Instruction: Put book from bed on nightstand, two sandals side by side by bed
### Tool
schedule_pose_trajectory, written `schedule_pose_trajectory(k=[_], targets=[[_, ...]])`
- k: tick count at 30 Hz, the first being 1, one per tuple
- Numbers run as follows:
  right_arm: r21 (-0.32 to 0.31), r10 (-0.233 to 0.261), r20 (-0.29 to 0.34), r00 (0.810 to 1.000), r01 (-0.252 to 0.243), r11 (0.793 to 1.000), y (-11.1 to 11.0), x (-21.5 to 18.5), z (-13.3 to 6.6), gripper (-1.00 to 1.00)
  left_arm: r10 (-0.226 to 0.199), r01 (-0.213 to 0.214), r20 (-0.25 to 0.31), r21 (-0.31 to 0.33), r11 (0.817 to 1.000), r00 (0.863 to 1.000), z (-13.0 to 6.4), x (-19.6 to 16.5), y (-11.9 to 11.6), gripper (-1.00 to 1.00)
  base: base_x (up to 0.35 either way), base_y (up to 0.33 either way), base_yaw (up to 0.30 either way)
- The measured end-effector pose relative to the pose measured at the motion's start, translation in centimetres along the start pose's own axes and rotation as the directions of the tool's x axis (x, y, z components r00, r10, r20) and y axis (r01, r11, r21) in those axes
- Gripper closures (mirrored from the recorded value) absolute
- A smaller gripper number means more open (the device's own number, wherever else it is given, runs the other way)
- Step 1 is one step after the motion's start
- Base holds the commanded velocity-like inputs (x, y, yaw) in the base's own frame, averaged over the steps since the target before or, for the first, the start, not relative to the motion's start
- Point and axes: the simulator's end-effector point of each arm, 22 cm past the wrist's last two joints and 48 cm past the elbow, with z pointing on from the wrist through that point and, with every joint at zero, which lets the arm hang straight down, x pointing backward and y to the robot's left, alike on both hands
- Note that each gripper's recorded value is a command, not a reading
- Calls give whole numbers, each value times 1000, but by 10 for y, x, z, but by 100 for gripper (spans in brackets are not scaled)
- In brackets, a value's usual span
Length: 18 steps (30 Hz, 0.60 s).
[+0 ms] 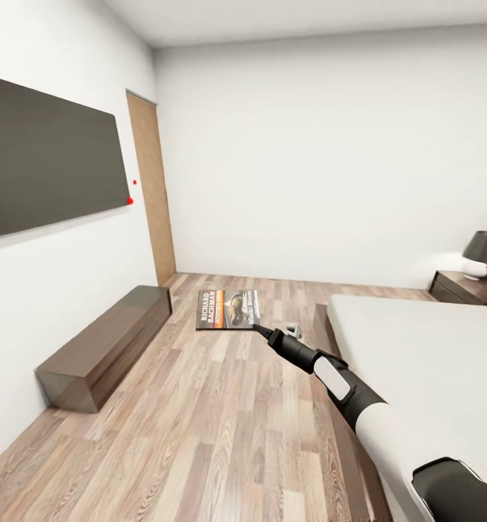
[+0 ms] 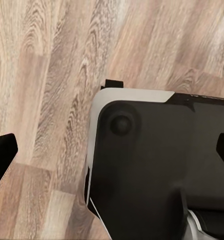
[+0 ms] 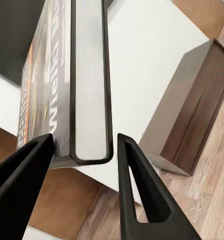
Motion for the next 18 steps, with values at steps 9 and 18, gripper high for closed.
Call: schedule_pose_trajectory(k=[9,18], targets=[[4,1,-2,1000,-1,1000,2,2,1,100,0,0,7,1,1000,1000,0,-3,0,-100,5,0,-271],[11,8,-24,1000,-8,1000,12,17,13,100,0,0,12,5,1000,1000,-1,-4,-1,-100,1,0,-161]])
